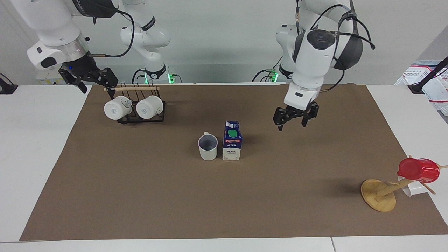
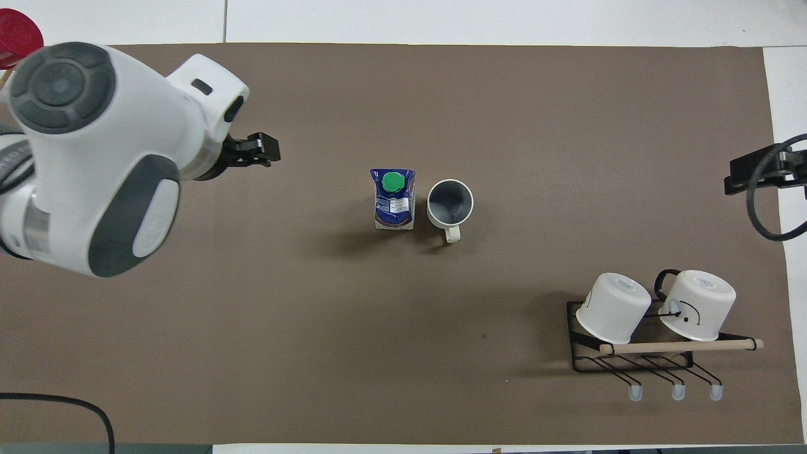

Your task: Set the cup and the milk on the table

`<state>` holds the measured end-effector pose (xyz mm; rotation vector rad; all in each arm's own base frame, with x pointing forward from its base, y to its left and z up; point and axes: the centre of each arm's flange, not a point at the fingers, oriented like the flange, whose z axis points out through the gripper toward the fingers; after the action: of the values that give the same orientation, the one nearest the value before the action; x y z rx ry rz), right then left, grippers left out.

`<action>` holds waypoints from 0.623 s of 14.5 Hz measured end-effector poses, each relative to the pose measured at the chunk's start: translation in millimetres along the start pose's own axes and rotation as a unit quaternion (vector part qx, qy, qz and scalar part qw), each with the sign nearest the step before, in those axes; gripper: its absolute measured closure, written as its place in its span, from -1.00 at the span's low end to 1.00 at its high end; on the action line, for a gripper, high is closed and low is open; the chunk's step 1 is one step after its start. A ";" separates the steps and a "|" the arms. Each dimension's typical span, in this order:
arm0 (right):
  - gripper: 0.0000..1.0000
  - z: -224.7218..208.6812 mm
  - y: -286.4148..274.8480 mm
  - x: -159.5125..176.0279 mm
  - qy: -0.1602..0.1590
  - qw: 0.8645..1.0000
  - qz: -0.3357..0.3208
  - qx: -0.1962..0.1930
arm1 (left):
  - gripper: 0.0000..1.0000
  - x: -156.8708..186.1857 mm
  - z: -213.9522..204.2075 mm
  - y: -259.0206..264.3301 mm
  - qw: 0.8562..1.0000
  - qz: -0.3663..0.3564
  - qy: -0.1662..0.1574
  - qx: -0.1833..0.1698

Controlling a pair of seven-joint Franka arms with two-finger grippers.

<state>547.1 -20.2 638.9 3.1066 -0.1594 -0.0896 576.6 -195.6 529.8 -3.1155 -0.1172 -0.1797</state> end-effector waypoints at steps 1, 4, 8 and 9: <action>-1.00 0.0 0.0 0.0 0.000 1.000 0.000 0.000 | -1.00 8.0 -0.7 -24.9 1.000 0.007 -0.002 0.003; -1.00 0.0 0.0 0.0 0.000 1.000 0.000 0.000 | -1.00 23.5 -2.1 -98.0 0.999 0.031 -0.017 0.012; -1.00 0.0 0.0 0.0 0.000 1.000 0.000 0.000 | -1.00 30.3 -9.6 -185.0 0.998 0.048 -0.030 -0.003; -1.00 0.0 0.0 0.0 0.000 1.000 0.000 0.000 | -1.00 30.2 -12.2 -197.3 0.999 0.044 -0.029 -0.004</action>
<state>547.1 -20.2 638.9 3.1067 -0.1593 -0.0896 590.1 3.0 548.2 -3.1268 0.0209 -0.0892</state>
